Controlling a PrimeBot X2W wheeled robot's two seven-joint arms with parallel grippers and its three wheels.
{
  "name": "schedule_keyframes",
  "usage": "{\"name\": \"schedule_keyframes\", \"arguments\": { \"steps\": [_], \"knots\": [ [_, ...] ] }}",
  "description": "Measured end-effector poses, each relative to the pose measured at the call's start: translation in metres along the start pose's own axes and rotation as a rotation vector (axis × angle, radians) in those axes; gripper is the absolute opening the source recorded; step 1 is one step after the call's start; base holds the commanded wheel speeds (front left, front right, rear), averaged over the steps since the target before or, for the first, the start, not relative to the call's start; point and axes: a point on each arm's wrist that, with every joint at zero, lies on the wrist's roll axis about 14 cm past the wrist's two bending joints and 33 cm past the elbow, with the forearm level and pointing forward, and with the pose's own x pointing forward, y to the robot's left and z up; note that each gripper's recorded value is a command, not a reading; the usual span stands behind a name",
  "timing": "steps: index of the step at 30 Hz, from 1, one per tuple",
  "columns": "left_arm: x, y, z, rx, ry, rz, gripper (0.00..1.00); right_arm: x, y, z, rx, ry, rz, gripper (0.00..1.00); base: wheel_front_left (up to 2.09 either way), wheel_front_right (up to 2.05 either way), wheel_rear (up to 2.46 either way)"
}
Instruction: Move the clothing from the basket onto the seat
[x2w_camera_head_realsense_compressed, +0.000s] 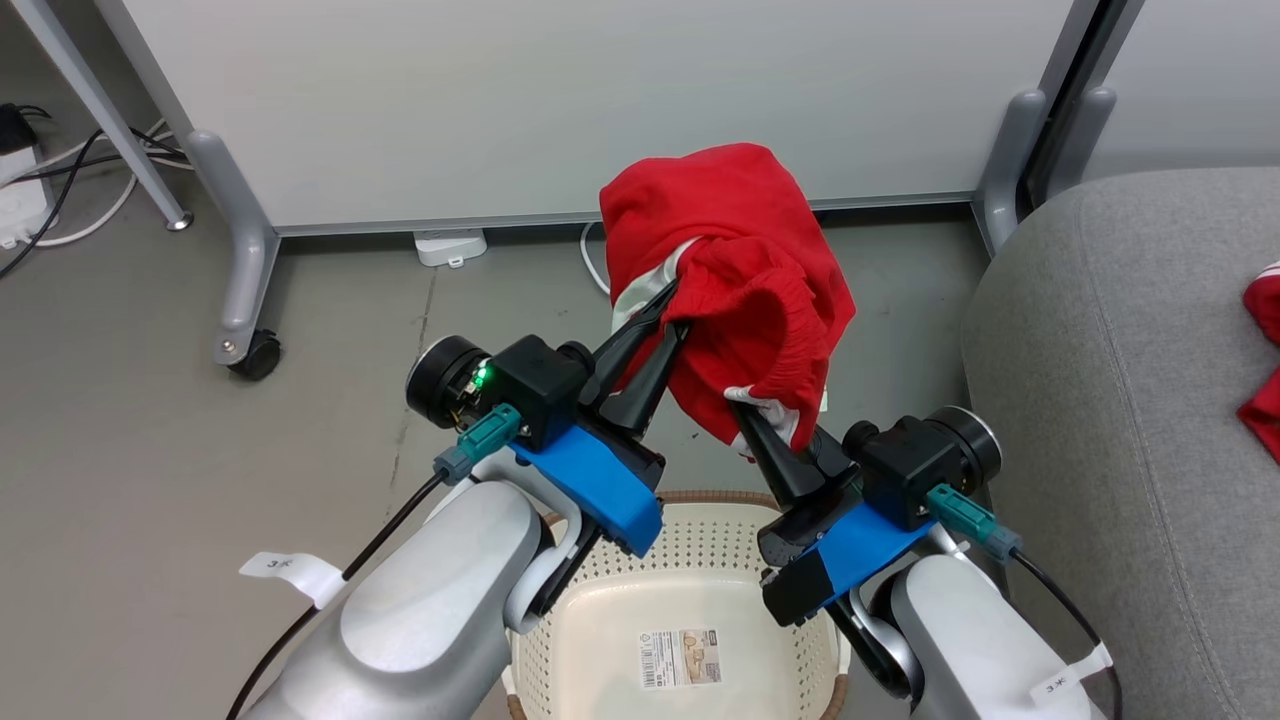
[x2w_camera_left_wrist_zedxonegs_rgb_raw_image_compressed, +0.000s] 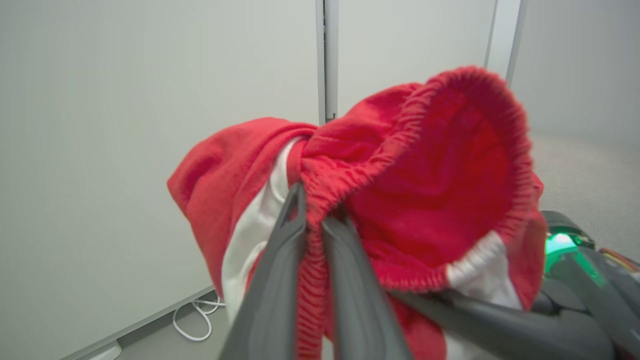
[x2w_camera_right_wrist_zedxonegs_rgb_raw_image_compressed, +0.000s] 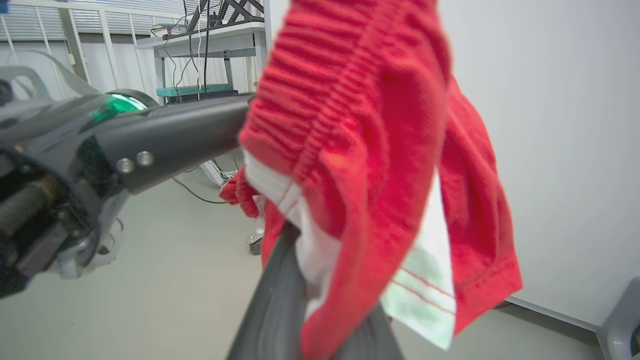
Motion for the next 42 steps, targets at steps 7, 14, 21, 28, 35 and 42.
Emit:
{"name": "schedule_keyframes", "arguments": {
  "steps": [7,14,21,28,35,42],
  "knots": [
    [0.001,0.000,-0.002,0.007,0.005,-0.005,0.00,0.000,-0.001,0.000,0.008,-0.001,-0.003,0.00,0.00,0.00,0.00],
    [0.001,0.001,-0.003,0.001,0.008,0.001,1.00,0.001,-0.002,0.000,0.009,-0.005,-0.005,0.00,0.00,0.00,0.00],
    [0.001,0.002,-0.002,0.012,0.006,0.007,1.00,0.001,-0.002,0.000,0.010,-0.004,-0.006,0.00,0.00,0.00,0.00],
    [0.006,0.003,-0.003,0.021,0.000,0.006,1.00,-0.002,-0.013,-0.002,0.015,-0.001,-0.039,0.00,0.00,0.00,0.00],
    [0.015,-0.003,-0.011,0.016,0.010,-0.024,1.00,-0.010,-0.036,-0.004,0.013,0.000,-0.105,0.00,0.00,0.00,0.00],
    [0.025,-0.013,-0.019,0.004,0.020,-0.059,1.00,-0.029,-0.061,-0.010,0.003,0.017,-0.193,0.00,0.00,0.00,0.00]
  ]
}}
